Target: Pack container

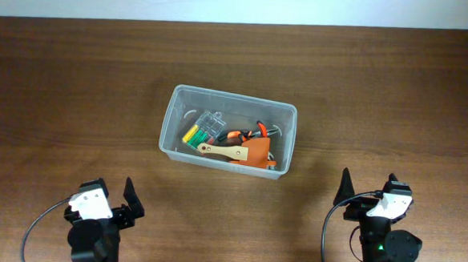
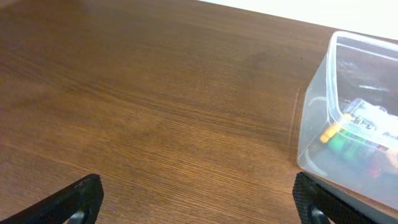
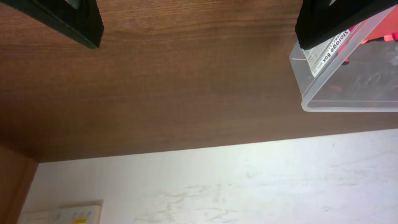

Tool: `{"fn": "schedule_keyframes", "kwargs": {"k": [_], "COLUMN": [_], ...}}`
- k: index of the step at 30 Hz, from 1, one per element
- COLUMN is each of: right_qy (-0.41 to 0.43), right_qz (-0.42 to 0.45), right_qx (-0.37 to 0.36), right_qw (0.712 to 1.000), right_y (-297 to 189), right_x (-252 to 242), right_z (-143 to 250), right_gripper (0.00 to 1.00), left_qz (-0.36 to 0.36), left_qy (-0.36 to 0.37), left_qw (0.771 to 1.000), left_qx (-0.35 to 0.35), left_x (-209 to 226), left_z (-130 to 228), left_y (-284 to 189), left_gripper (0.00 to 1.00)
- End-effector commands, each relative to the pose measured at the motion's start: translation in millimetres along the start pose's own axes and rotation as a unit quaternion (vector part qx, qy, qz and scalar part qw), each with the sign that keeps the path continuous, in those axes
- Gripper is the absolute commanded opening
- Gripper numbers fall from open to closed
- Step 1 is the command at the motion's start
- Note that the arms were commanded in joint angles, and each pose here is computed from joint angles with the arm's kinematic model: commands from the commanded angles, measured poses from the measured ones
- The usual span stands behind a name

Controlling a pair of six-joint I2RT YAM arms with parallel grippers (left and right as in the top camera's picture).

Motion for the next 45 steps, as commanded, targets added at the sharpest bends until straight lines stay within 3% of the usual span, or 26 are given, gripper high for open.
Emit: {"fn": "schedule_keyframes", "kwargs": {"k": [1, 8, 45], "right_qy": [-0.003, -0.003, -0.003], "right_qz": [0.007, 0.007, 0.007], "right_qx": [-0.001, -0.001, -0.001], "right_qw": [1.000, 1.000, 1.000], "right_y": [0.1, 0.1, 0.1], "right_x": [-1.7, -1.7, -1.7], "right_z": [1.9, 1.9, 1.9], "right_gripper": [0.99, 0.99, 0.99], "left_qz": [-0.001, 0.001, 0.053], "left_qy": [0.077, 0.144, 0.173], "left_qw": [0.997, 0.990, 0.983], "left_qx": [-0.005, -0.005, -0.004], "left_x": [0.7, 0.3, -17.9], "left_z": [0.9, 0.9, 4.8], "left_y": [1.0, 1.0, -0.8], "left_gripper": [0.99, 0.99, 0.99]}}
Point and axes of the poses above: each gripper's point midway between its finger pads, its own y axis out along the fingers, its own x axis along the line the jaws close on, z = x × y, the point moved 8 cm from there along -y, back along the fingers, and after that the axes turned 4 degrees about -y, right-handed, at the moved point
